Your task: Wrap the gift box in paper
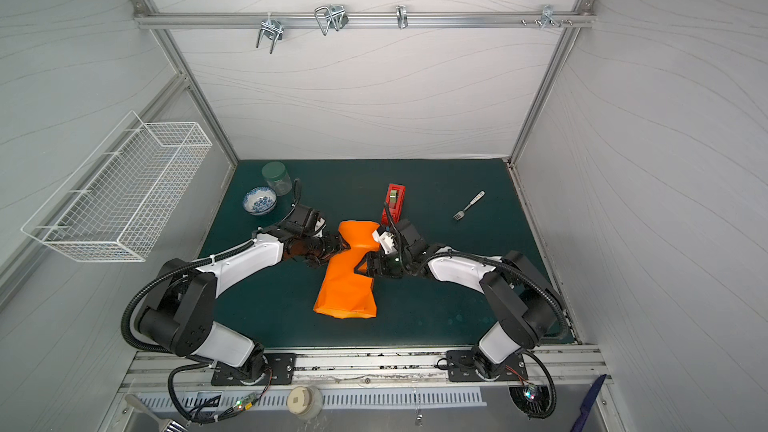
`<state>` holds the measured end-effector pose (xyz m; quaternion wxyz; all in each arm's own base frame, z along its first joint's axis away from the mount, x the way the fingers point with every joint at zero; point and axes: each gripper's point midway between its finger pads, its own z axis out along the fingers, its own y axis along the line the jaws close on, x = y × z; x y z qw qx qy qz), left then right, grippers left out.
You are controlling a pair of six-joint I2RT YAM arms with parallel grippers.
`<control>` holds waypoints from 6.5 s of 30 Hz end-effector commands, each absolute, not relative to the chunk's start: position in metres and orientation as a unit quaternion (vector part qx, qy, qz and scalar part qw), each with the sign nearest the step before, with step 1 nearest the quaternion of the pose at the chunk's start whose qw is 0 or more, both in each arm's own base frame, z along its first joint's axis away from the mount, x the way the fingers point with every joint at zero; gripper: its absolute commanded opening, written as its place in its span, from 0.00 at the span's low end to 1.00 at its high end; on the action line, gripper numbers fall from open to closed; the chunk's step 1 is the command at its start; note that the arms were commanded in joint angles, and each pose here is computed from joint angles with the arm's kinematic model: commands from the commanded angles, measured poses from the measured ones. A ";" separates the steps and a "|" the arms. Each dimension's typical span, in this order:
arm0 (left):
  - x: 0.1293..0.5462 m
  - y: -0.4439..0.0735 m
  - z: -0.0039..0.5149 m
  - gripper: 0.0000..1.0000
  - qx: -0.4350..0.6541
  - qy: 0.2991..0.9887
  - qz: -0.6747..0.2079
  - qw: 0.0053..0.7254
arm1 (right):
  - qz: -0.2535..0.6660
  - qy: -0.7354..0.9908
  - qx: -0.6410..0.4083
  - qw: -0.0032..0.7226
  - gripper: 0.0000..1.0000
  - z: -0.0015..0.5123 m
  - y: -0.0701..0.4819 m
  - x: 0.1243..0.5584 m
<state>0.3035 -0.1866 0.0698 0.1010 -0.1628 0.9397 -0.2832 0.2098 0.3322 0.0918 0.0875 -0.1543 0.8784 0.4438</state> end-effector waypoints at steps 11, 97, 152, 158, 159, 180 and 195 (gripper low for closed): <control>0.290 -0.183 0.083 0.81 -0.131 0.938 -0.303 0.106 | 0.454 0.876 -0.129 0.103 0.89 0.103 0.319 0.239; 0.233 -0.174 0.053 0.75 0.075 0.948 -0.155 0.267 | 0.201 0.922 -0.242 0.226 0.52 0.033 0.286 0.231; 0.238 -0.199 0.016 0.30 0.039 0.961 -0.080 0.261 | 0.163 0.936 -0.193 0.245 0.28 0.027 0.280 0.238; 0.236 -0.200 0.010 0.21 0.031 0.964 -0.076 0.252 | 0.158 0.940 -0.183 0.240 0.25 0.024 0.276 0.237; 0.235 -0.199 0.009 0.20 0.030 0.965 -0.075 0.251 | 0.159 0.941 -0.182 0.239 0.25 0.023 0.277 0.236; 0.232 -0.203 0.006 0.08 0.013 0.968 -0.067 0.243 | 0.158 0.942 -0.173 0.239 0.08 0.024 0.280 0.231; 0.223 -0.201 0.010 0.12 0.005 0.967 -0.069 0.245 | 0.158 0.942 -0.171 0.241 0.09 0.025 0.280 0.231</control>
